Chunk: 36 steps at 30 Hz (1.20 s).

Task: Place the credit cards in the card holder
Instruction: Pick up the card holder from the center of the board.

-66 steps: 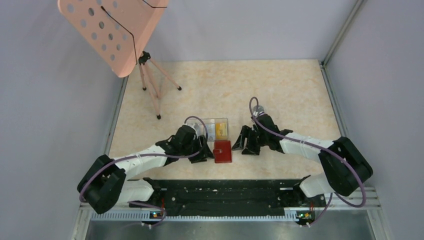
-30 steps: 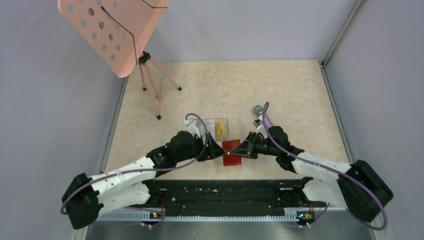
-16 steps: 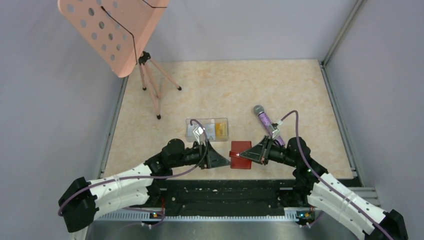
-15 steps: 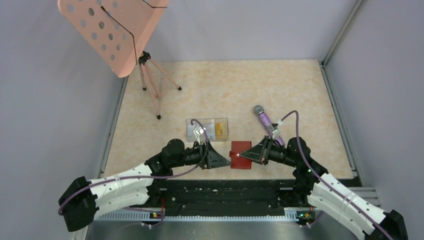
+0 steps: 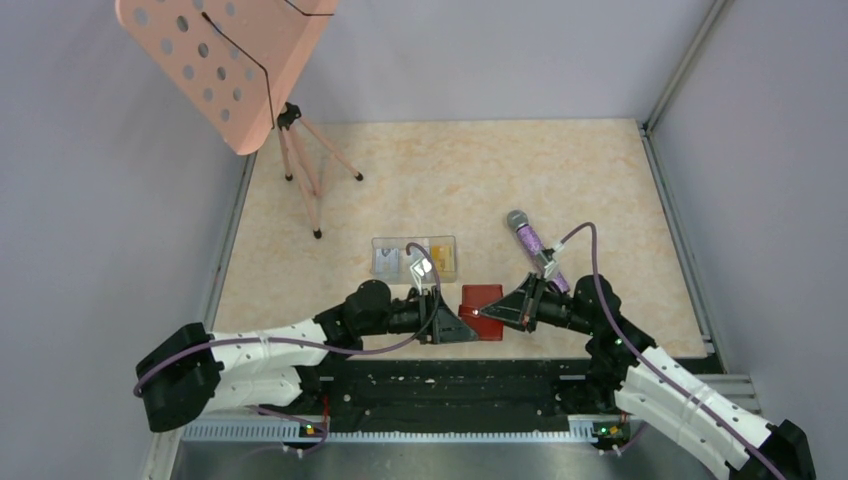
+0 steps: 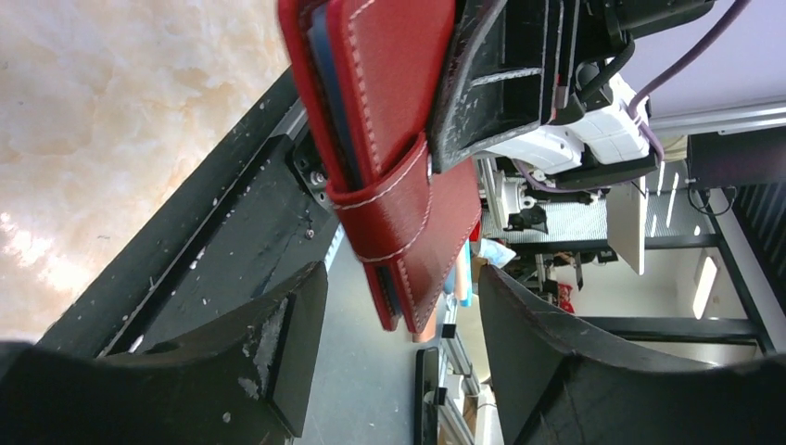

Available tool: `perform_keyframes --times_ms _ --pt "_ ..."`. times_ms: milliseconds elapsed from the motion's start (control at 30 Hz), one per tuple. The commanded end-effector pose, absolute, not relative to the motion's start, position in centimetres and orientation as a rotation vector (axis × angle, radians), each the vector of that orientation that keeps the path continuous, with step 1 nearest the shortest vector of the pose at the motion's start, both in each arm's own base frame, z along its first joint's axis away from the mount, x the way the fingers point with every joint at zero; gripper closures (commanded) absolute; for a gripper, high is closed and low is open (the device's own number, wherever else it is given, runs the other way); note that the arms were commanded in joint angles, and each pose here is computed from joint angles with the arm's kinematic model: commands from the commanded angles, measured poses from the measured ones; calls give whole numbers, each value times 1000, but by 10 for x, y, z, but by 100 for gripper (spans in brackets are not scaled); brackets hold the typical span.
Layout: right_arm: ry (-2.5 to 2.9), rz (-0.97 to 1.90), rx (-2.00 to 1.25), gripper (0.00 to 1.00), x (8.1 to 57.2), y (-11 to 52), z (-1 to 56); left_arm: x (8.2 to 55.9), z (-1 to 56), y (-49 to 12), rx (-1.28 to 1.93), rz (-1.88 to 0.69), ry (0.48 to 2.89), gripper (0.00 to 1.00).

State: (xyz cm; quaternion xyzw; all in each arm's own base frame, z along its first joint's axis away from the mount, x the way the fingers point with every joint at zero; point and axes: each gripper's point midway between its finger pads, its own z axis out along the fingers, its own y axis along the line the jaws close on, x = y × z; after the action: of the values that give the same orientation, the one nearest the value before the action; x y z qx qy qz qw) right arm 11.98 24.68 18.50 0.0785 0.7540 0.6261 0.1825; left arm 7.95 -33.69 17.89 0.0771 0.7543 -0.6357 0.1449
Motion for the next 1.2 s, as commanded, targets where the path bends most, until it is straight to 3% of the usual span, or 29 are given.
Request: perform_keyframes --times_ms 0,167,367,433,467,567,633,700,933,1067,1167 --pt "2076 1827 154 100 113 250 206 83 224 -353 243 -1952 1978 36" --pt "2077 1835 154 100 110 248 207 86 222 -357 205 -1974 1960 50" --pt "2097 1826 137 98 105 246 204 87 216 -355 171 -1971 1972 87" --pt "2135 1776 127 85 104 243 198 84 216 -352 172 -1978 1967 100" --pt "2158 1748 129 70 103 241 196 83 215 -350 173 -1978 1970 100" --pt "2156 1718 137 42 102 237 197 78 210 -344 184 -1959 1996 100" --pt "2148 1709 144 29 102 235 197 73 209 -339 203 -1947 2008 100" --pt "2150 1709 149 22 101 234 194 68 206 -335 232 -1937 2028 100" --pt "2103 1796 104 20 97 239 203 44 202 -322 351 -1946 2086 100" --pt "2107 1851 34 28 92 246 206 37 197 -322 377 -1956 2102 100" --pt "2116 1884 -2 39 91 251 207 31 199 -326 405 -1974 2089 100"
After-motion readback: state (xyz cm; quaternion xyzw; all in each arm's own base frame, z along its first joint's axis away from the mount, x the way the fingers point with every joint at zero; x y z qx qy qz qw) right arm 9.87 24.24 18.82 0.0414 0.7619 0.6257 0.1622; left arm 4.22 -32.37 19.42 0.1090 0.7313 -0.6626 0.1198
